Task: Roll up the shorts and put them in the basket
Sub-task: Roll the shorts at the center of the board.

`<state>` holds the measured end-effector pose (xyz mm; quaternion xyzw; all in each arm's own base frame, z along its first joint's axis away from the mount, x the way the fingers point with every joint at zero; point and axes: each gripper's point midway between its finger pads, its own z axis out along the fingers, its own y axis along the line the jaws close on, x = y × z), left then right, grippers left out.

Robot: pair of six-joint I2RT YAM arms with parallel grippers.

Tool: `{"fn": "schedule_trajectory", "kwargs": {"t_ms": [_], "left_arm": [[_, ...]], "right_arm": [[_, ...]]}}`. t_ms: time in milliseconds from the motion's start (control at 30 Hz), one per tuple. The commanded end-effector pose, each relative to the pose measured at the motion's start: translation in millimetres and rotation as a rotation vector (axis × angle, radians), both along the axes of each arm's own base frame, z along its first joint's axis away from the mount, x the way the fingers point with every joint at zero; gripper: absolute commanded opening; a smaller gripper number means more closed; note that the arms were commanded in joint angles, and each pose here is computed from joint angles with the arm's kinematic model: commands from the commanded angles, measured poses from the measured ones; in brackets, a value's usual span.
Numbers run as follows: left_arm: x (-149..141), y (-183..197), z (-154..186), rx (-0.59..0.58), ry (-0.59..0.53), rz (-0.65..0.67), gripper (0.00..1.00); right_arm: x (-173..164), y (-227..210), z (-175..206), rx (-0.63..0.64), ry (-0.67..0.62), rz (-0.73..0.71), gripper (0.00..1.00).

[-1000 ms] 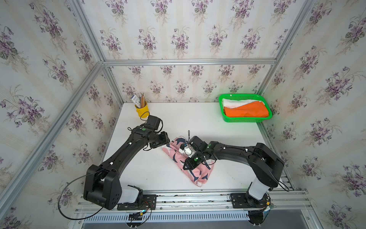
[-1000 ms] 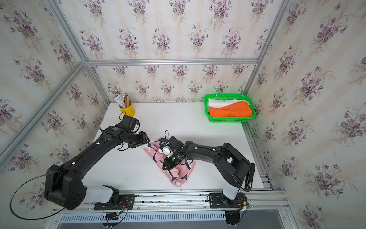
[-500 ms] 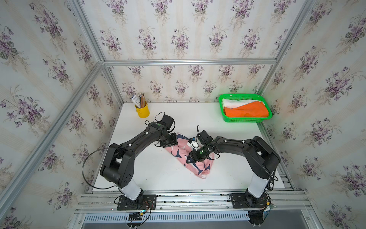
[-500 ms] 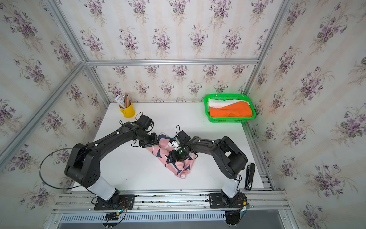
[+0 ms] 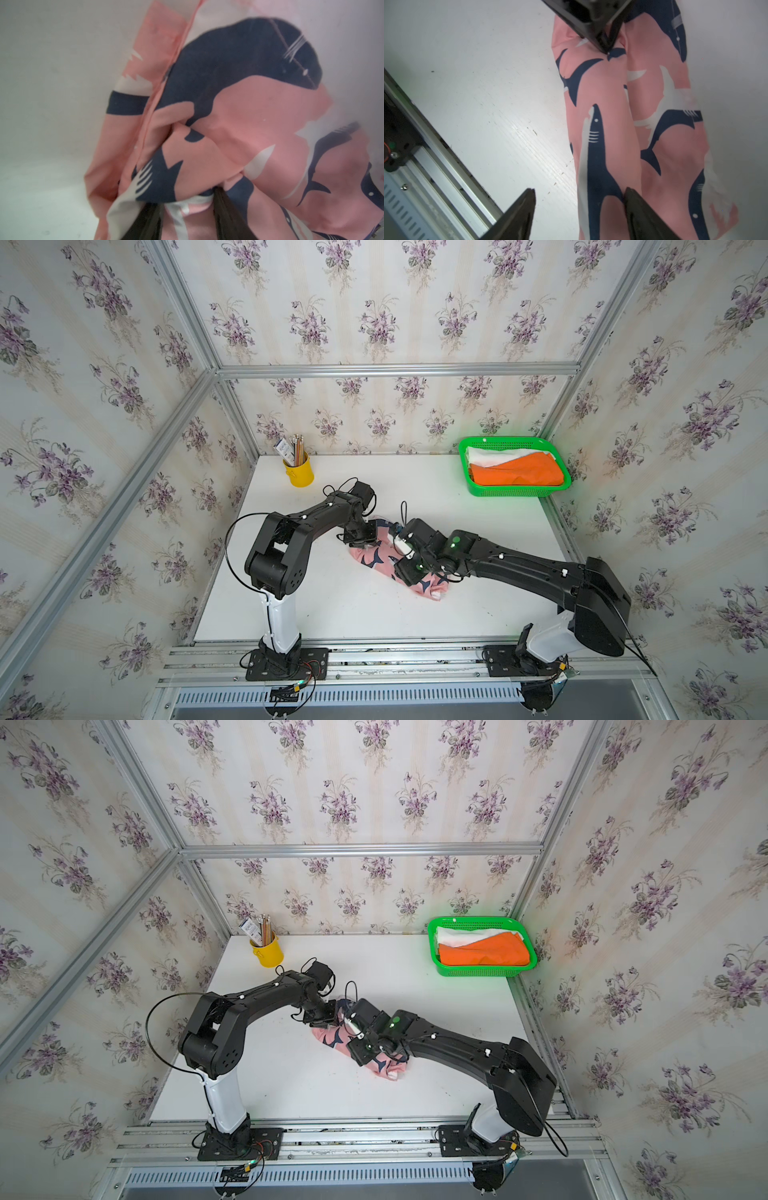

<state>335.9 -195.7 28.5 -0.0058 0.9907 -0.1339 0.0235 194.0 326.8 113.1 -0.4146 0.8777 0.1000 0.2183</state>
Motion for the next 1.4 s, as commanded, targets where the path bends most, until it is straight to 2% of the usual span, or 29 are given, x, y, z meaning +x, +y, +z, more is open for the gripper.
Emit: {"fn": "schedule_trajectory", "kwargs": {"t_ms": [0,67,167,267,333,433,500,567,667,767,867,1033,1133,1200,1267,1367], "left_arm": [[-2,1,-3,0.009,0.009,-0.019,0.44],[-2,1,-1,0.005,0.009,-0.018,0.45],[-2,2,0,0.008,0.005,-0.021,0.45],[-2,3,1,0.012,0.003,-0.022,0.46],[-2,3,0,0.014,0.004,-0.019,0.47],[0,4,6,0.007,-0.009,-0.007,0.48],[2,5,18,0.002,-0.038,0.002,0.51],[4,10,35,-0.001,-0.074,0.017,0.54],[4,22,65,-0.003,-0.133,0.046,0.54],[2,34,93,0.013,-0.193,0.06,0.59],[-3,36,112,0.01,-0.211,0.045,0.6],[-17,21,121,0.002,-0.199,-0.013,0.62],[-22,12,118,-0.003,-0.187,-0.027,0.61],[-26,3,112,-0.015,-0.169,-0.035,0.6],[-28,-10,104,-0.033,-0.151,-0.059,0.6],[-30,-30,85,-0.041,-0.119,-0.093,0.6]], "right_arm": [[22,-6,-9,-0.196,-0.209,0.076,0.84],[26,-1,-23,-0.263,-0.243,0.119,0.88],[31,2,-36,-0.351,-0.308,0.161,0.89],[24,3,-57,-0.366,-0.267,0.202,0.88],[18,-1,-73,-0.38,-0.23,0.209,0.84],[12,-10,-95,-0.407,-0.189,0.198,0.7],[3,-11,-103,-0.396,-0.135,0.194,0.49],[-10,-4,-100,-0.322,-0.067,0.197,0.32],[-35,15,-82,-0.134,0.069,0.216,0.25],[-58,32,-61,0.083,0.276,0.234,0.24],[-65,36,-51,0.239,0.456,0.227,0.23],[-37,17,-56,0.397,0.652,0.076,0.2],[-11,-16,-83,0.375,0.702,-0.107,0.24],[3,-42,-106,0.283,0.68,-0.236,0.31],[10,-64,-125,0.158,0.621,-0.304,0.41],[12,-80,-131,0.082,0.573,-0.346,0.49]]}}
